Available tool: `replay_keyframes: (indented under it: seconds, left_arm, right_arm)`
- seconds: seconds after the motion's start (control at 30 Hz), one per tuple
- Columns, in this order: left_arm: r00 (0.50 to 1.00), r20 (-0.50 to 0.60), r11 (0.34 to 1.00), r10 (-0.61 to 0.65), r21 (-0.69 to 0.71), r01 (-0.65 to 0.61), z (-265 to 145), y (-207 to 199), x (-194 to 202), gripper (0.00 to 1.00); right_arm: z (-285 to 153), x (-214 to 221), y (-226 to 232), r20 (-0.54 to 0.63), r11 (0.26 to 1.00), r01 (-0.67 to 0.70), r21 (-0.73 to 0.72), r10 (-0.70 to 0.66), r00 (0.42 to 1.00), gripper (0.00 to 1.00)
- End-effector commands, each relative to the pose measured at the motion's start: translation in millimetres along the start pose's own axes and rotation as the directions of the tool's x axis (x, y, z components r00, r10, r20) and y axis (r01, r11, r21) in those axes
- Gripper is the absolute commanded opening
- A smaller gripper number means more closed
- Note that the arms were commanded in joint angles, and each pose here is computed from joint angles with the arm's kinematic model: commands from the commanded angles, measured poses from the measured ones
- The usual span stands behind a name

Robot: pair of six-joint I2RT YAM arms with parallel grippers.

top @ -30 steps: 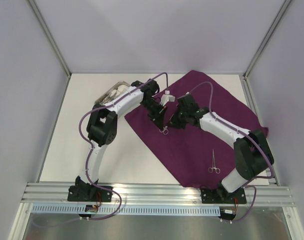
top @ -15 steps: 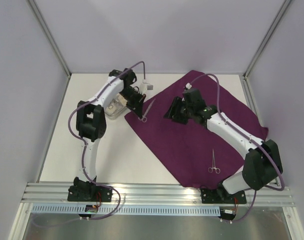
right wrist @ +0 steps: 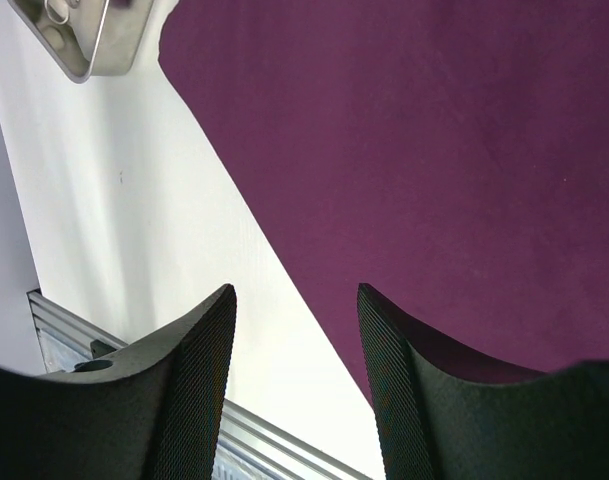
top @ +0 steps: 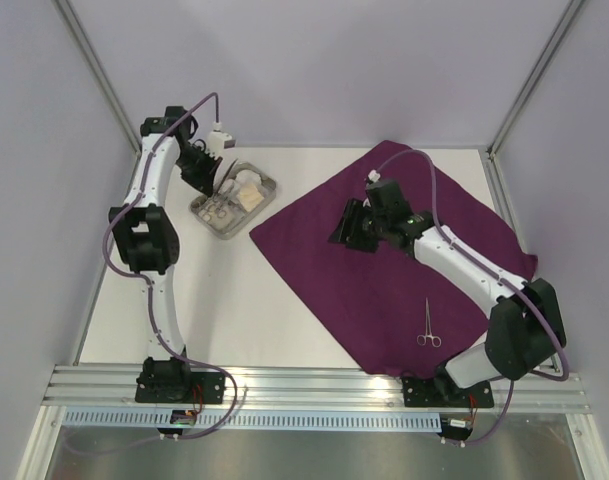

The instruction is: Prepare the surgical pack

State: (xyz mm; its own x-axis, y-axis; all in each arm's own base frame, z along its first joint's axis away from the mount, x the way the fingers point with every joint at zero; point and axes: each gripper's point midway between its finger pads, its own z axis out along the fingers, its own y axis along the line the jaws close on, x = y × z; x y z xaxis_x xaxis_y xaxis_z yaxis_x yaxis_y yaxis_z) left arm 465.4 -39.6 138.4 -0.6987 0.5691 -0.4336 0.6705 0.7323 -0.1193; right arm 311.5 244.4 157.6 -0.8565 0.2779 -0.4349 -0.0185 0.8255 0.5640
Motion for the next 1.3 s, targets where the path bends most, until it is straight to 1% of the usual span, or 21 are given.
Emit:
replay_keyframes:
  seconds: [0.0,0.07,0.2,0.3,0.4,0.7,1.03,1.07,1.1,1.17,1.2,1.27]
  left_arm:
    - [0.981,-0.191,0.996,0.03,0.09,-0.013,-3.3,-21.5,39.8,0.0]
    - [0.98,-0.2,0.998,0.013,0.069,0.001,-6.4,-9.8,46.4,0.0]
    - [0.974,-0.228,0.998,0.016,0.068,0.0,-0.4,-0.7,55.2,0.0]
    - [0.969,-0.245,0.992,0.023,0.125,0.008,7.0,-8.4,61.0,0.0]
    - [0.967,-0.253,0.989,0.019,0.146,0.018,12.6,-10.3,63.8,0.0]
    - [0.961,-0.277,0.987,0.011,0.158,0.034,23.0,-5.0,70.4,0.0]
    - [0.965,-0.263,0.986,0.016,0.166,0.029,33.2,-1.2,67.4,0.0]
    - [0.966,-0.257,0.986,0.013,0.165,0.03,33.6,-0.4,66.4,0.02]
    - [0.967,-0.255,0.987,0.015,0.161,0.027,34.7,0.4,65.4,0.09]
    - [0.968,-0.249,0.989,0.014,0.149,0.024,34.2,3.2,64.1,0.18]
    - [0.969,-0.245,0.991,0.015,0.135,0.019,35.2,6.5,62.9,0.26]
    - [0.972,-0.233,0.993,0.015,0.113,0.011,35.1,10.9,59.6,0.29]
  right_arm:
    - [2.0,1.8,-1.2,-0.023,1.0,0.021,0.0,-0.021,1.0,0.54]
    - [2.2,2.1,-1.7,-0.025,1.0,0.023,0.002,-0.023,0.999,0.54]
    - [4.2,4.8,-3.4,-0.032,1.0,0.017,0.003,-0.017,0.999,0.54]
    - [7.0,8.0,-5.5,-0.049,1.0,0.01,0.007,-0.01,0.999,0.54]
    - [8.2,11.1,-6.6,-0.06,1.0,0.005,0.009,-0.005,0.998,0.53]
    - [9.6,16.5,-10.0,-0.071,1.0,-0.005,0.012,0.005,0.997,0.53]
    - [10.6,18.6,-12.5,-0.079,1.0,-0.014,0.019,0.015,0.997,0.53]
    - [11.1,18.7,-11.5,-0.081,1.0,-0.013,0.017,0.014,0.997,0.53]
    - [10.7,18.8,-11.4,-0.081,1.0,-0.014,0.018,0.016,0.997,0.53]
    - [11.7,19.1,-11.6,-0.084,1.0,-0.016,0.019,0.018,0.996,0.53]
    - [11.7,19.1,-11.6,-0.084,1.0,-0.016,0.019,0.018,0.996,0.53]
    - [11.6,19.4,-11.7,-0.085,1.0,-0.018,0.02,0.02,0.996,0.53]
